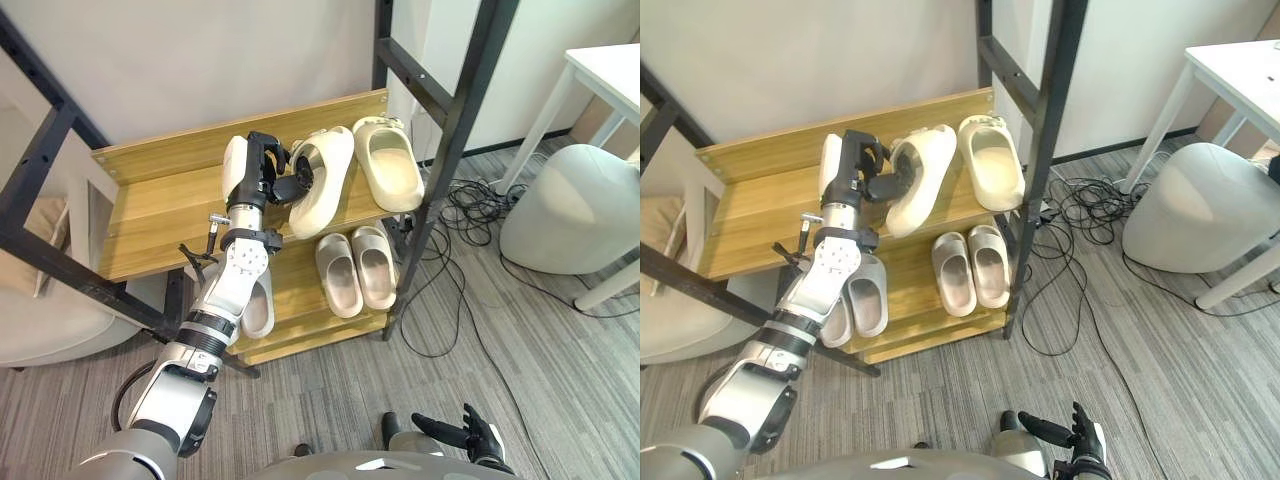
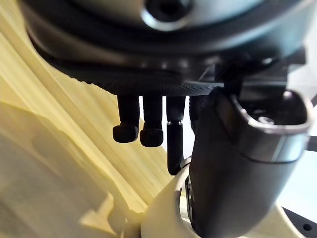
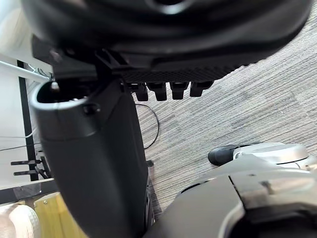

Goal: Organize the slippers on the shoe rack

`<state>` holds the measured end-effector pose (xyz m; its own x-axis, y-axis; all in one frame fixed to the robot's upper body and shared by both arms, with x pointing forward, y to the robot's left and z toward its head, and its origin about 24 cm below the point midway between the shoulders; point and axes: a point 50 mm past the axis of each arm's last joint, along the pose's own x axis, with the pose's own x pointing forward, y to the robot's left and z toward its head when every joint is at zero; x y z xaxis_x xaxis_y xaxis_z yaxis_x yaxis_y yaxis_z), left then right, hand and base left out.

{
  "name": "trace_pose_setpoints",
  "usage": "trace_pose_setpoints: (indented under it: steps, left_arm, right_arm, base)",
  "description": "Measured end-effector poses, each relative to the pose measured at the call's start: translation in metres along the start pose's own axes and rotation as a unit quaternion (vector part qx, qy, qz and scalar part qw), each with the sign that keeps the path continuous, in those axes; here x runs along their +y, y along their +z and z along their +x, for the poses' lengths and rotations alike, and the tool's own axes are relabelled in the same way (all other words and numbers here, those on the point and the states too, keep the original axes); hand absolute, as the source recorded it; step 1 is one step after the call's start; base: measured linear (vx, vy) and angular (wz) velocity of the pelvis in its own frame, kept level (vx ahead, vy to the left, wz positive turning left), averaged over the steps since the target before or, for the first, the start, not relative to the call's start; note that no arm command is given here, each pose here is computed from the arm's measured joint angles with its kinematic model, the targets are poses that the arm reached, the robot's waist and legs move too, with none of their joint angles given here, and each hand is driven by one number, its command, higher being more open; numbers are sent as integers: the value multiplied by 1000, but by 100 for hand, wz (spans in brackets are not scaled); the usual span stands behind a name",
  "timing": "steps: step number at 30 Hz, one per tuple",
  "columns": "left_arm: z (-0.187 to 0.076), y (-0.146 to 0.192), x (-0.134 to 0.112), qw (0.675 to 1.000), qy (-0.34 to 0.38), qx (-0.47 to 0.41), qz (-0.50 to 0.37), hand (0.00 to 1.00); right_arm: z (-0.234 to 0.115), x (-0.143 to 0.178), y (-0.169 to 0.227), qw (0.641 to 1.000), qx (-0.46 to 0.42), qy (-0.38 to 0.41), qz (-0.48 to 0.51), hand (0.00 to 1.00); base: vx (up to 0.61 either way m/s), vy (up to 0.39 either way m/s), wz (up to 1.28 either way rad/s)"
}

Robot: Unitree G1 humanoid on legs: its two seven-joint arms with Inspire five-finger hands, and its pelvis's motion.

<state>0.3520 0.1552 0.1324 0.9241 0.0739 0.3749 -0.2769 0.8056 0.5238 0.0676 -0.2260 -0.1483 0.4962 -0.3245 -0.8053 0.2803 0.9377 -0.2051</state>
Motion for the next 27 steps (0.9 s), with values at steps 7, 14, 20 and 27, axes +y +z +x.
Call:
trace_pose_setpoints:
  steps: [7, 14, 20, 27]
  left_arm:
    - [11, 1, 1, 999, 6, 4, 38, 0]
    - [20, 3, 3, 998, 13, 7, 55, 0]
    - [27, 0, 10, 998, 30, 26, 57, 0]
    - [28, -2, 14, 997, 39, 35, 56, 0]
  right_arm:
    - [-1, 0, -1, 1000, 0, -5, 16, 100]
    - [-1, -1, -1, 1000, -1, -7, 21, 100]
    - [-1, -1, -1, 1000, -2, -7, 21, 100]
    - [-1, -1, -1, 1000, -2, -7, 22, 100]
  base:
    - [-20, 8, -5]
    - [1, 1, -1]
    - [2, 7, -7]
    - [-3, 2, 3]
